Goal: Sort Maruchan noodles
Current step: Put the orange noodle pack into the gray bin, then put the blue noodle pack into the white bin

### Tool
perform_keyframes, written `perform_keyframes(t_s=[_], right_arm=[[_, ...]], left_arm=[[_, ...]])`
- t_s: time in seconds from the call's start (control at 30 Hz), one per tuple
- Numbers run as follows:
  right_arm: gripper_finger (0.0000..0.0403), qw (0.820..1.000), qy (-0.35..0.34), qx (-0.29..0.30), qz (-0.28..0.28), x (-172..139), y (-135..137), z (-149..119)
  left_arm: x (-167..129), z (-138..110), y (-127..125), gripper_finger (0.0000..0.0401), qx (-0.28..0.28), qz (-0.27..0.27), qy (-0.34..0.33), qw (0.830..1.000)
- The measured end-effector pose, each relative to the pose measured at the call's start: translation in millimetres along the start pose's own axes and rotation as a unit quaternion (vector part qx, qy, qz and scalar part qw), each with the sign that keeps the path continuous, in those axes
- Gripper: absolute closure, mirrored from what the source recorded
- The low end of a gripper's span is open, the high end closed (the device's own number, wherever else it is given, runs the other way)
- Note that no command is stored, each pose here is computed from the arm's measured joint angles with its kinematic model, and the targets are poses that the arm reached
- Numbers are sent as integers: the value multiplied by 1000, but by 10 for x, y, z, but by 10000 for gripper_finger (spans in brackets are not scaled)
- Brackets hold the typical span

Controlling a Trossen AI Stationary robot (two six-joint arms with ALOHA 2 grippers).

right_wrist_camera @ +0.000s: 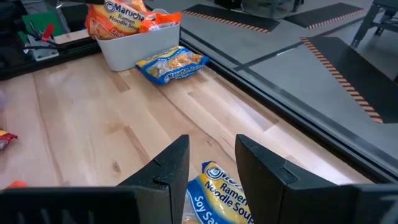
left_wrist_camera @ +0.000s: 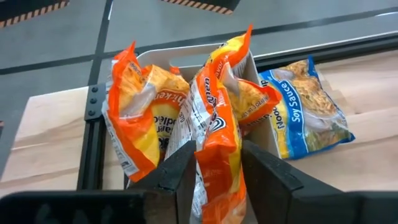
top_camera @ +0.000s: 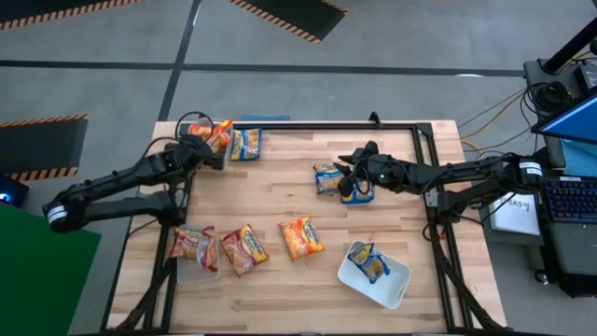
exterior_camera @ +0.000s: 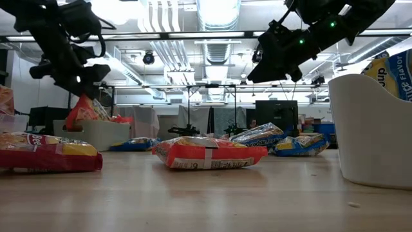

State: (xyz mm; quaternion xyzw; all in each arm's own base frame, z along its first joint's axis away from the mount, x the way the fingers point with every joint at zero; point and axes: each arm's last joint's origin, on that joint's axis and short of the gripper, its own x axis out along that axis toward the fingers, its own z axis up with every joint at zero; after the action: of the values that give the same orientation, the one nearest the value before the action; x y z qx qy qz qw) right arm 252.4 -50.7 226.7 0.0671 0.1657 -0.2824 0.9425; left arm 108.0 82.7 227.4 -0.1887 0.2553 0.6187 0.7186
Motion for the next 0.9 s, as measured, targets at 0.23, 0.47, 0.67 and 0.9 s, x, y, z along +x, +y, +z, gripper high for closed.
perform_keyframes(t_s=[0.23, 0.47, 0.67, 0.9], right_arm=[[284, 1000, 13, -5, -2, -2, -5, -26], [283, 999, -10, -42, -5, 16, -46, 30], [300, 992, -42, -101, 56, 68, -250, 170], [329, 990, -74, -52, 110, 142, -733, -12]], left_arm=[[-92, 102, 21, 244, 1, 0, 1, 1000], [-263, 358, 12, 217, 14, -22, -33, 999], [-452, 598, -12, 216, -10, -78, -61, 995], [-401, 570, -205, 216, -43, -149, -110, 982]])
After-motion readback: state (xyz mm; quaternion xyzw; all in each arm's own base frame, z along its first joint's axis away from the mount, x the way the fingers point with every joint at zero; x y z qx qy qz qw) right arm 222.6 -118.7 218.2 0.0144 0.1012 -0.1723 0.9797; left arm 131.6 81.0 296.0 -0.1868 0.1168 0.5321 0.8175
